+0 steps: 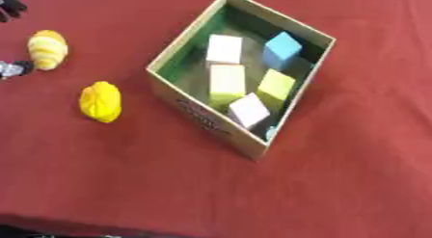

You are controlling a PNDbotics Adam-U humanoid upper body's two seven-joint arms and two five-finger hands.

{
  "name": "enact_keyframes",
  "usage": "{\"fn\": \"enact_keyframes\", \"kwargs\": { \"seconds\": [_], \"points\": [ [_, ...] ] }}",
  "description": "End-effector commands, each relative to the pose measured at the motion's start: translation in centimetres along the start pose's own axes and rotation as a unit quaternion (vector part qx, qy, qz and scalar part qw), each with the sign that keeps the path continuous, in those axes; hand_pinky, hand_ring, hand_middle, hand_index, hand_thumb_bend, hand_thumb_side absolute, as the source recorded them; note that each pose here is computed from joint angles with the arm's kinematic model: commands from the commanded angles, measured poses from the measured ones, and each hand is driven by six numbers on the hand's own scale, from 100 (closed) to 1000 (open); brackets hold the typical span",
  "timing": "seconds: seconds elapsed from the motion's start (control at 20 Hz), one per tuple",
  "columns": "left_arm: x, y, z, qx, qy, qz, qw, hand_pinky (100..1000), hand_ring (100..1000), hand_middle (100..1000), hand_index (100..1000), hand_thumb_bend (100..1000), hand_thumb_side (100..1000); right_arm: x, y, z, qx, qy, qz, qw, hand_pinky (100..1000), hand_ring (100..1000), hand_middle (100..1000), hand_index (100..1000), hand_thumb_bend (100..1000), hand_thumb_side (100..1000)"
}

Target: Pick up objects on the table and place them in the box.

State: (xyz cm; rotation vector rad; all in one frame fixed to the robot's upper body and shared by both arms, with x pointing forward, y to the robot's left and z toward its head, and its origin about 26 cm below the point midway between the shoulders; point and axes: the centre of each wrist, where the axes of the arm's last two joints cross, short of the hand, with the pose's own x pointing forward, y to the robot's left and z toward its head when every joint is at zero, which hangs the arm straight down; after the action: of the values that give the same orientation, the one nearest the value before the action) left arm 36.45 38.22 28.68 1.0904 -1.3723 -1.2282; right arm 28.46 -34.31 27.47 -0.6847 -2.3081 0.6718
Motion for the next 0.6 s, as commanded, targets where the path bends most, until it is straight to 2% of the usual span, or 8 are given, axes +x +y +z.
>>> {"fn": "enact_keyframes", "kwargs": {
  "seconds": [0.05, 0.25, 0.6],
  "points": [
    [-1.0, 1.2, -0.7, -0.006, 0.025, -0.012, 1.0, 836, 780, 751, 848, 511, 100, 0.5, -0.7, -0.2, -0.012, -0.008, 0.001, 1.0, 823, 817, 640, 826, 100, 565],
    [-1.8, 1.5, -2.1, -0.027, 0.037, -0.009, 0.999, 839, 787, 758, 832, 505, 100, 0.4, -0.6, -0.1, -0.022, 0.002, -0.004, 1.0, 821, 813, 635, 823, 100, 569],
    [-3.4, 1.7, -3.9, -0.066, 0.044, -0.007, 0.997, 841, 793, 778, 854, 507, 100, 0.3, -0.5, 0.1, -0.033, 0.008, -0.007, 0.999, 821, 811, 632, 821, 100, 571]
  ]
}}
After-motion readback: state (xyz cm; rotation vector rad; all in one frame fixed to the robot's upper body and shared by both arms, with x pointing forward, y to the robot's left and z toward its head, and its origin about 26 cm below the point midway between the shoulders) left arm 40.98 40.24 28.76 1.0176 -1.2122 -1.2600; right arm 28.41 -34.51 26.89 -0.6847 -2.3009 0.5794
